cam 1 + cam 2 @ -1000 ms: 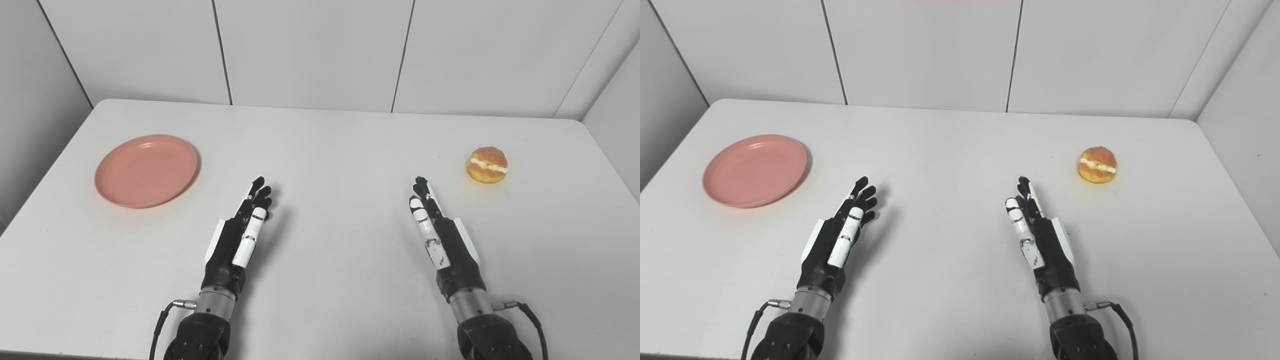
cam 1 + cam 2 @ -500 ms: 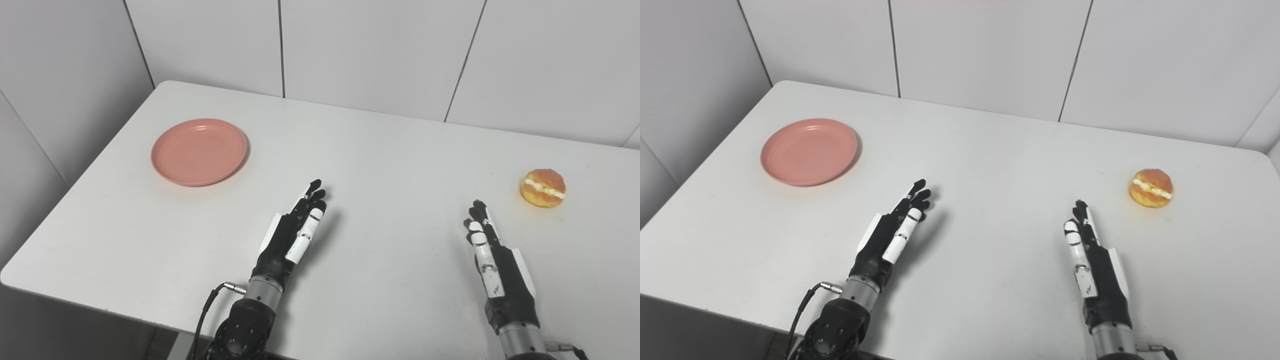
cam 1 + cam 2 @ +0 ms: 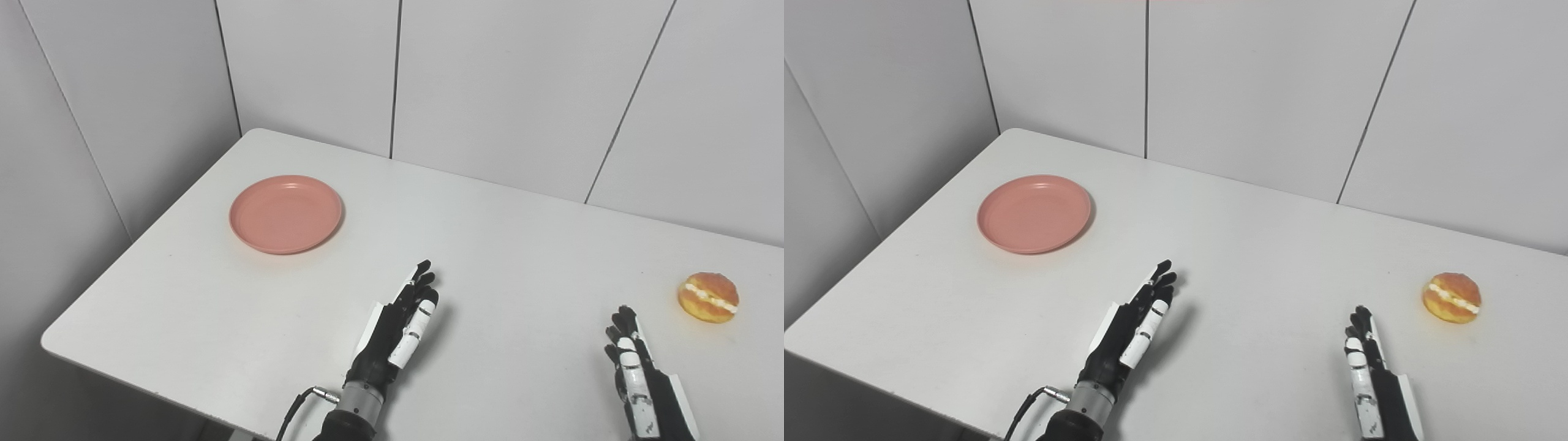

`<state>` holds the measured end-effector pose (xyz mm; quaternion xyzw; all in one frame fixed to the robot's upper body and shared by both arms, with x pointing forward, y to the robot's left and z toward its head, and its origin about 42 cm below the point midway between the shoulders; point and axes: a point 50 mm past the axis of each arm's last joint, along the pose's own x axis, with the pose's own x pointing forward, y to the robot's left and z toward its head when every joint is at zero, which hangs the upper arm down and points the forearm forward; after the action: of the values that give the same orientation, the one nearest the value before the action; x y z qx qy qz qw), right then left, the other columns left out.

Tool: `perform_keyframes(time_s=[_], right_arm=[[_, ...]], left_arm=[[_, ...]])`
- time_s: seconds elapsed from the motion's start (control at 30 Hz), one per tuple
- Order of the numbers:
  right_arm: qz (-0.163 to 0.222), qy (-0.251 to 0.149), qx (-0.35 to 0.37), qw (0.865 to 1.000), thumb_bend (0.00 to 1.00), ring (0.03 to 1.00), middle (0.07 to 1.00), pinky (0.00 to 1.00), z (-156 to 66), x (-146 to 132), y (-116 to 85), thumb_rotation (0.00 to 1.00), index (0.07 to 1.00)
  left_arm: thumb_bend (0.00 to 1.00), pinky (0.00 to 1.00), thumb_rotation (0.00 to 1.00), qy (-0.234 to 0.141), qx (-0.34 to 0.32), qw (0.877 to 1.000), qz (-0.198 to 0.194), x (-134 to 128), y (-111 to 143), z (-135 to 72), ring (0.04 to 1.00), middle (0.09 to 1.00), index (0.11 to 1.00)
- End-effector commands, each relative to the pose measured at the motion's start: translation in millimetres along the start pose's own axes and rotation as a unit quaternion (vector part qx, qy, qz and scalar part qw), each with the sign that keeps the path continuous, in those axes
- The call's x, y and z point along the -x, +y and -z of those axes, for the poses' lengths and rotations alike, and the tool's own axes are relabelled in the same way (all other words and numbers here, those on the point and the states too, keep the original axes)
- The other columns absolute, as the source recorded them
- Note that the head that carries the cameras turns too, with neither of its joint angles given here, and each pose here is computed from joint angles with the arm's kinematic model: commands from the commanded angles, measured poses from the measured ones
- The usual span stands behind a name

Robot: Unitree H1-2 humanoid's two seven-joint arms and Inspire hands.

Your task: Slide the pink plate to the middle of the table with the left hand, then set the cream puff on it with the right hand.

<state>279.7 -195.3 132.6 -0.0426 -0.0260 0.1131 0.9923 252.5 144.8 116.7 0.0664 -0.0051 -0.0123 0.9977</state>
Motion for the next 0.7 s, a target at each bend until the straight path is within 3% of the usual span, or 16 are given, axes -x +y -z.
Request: perform_keyframes(time_s=[0.0, 0.67], right_arm=[[-0.003, -0.045, 0.004, 0.999, 0.06, 1.0, 1.0, 1.0, -12.6, -5.4, -1.5, 1.0, 1.0], [-0.003, -0.048, 0.004, 0.999, 0.0, 1.0, 1.0, 1.0, -22.4, -3.2, 1.2, 1.0, 1.0]], left_arm=[[0.49, 0.87, 1.0, 0.011, 0.009, 1.0, 0.009, 7.0, -12.9, 4.6, 0.92, 0.934, 0.928], [0.5, 0.88, 1.0, 0.008, 0.01, 1.0, 0.003, 6.6, -11.4, 0.5, 0.924, 0.939, 0.934]])
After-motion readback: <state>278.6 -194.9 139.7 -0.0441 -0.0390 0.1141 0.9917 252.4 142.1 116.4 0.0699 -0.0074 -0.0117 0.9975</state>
